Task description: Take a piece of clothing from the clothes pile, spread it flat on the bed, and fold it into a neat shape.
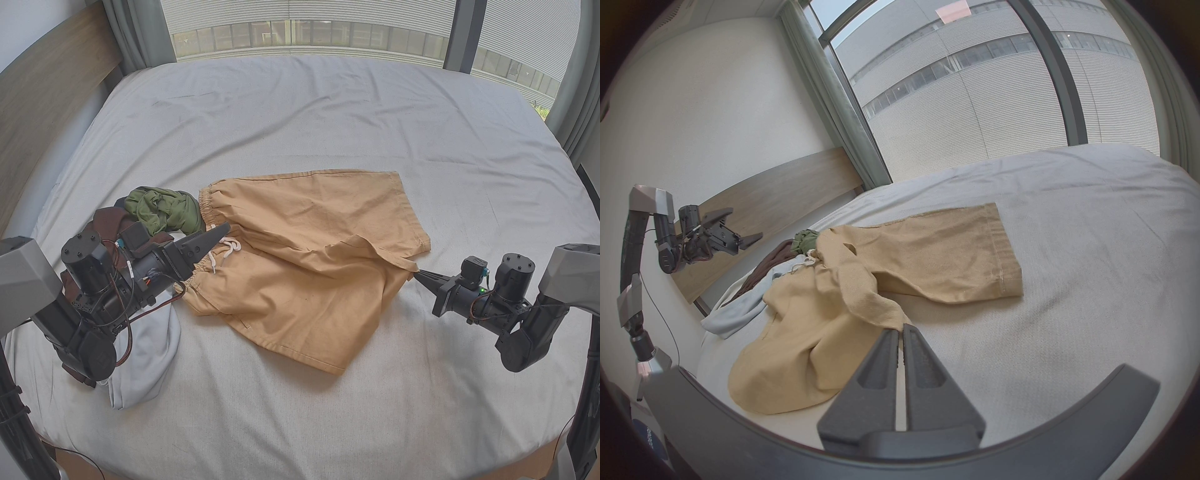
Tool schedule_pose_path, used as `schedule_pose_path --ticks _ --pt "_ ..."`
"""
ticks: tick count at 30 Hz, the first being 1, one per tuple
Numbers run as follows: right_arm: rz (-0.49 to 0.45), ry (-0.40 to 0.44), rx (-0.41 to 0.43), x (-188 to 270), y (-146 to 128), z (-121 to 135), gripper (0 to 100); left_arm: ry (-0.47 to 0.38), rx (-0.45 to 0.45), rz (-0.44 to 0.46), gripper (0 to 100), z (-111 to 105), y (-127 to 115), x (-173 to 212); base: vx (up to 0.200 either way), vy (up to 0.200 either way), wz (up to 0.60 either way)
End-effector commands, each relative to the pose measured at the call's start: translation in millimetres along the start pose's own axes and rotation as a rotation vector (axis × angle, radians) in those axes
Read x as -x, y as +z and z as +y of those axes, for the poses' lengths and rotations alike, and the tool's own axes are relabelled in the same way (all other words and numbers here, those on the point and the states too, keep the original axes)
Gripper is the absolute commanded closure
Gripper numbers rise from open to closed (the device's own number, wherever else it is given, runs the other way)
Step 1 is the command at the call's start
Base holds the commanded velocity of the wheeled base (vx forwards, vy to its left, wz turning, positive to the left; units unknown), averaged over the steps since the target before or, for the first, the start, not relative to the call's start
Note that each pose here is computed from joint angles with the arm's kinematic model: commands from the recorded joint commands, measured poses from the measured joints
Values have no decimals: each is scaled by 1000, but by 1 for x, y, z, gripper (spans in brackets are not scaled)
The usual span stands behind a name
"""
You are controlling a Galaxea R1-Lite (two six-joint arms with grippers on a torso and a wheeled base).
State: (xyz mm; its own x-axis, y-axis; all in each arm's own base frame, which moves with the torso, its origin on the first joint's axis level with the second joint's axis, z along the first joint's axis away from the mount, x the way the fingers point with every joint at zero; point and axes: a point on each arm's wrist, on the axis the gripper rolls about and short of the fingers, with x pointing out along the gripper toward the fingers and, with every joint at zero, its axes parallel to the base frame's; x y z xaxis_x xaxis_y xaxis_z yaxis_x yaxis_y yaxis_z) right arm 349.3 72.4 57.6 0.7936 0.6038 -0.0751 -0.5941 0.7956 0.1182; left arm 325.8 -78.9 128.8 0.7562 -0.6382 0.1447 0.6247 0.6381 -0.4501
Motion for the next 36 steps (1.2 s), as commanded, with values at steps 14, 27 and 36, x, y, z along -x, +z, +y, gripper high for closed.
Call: schedule_pose_path --ticks 14,27,36 --pt "16 -73 -22 -29 5 -42 100 4 3 3 0 1 -1 0 0 0 0" --pt "-2 -84 -12 -30 10 -47 100 5 2 2 0 2 -1 1 0 0 0" --pt "53 -65 -39 10 3 -19 0 1 1 1 0 1 -1 0 0 0 0"
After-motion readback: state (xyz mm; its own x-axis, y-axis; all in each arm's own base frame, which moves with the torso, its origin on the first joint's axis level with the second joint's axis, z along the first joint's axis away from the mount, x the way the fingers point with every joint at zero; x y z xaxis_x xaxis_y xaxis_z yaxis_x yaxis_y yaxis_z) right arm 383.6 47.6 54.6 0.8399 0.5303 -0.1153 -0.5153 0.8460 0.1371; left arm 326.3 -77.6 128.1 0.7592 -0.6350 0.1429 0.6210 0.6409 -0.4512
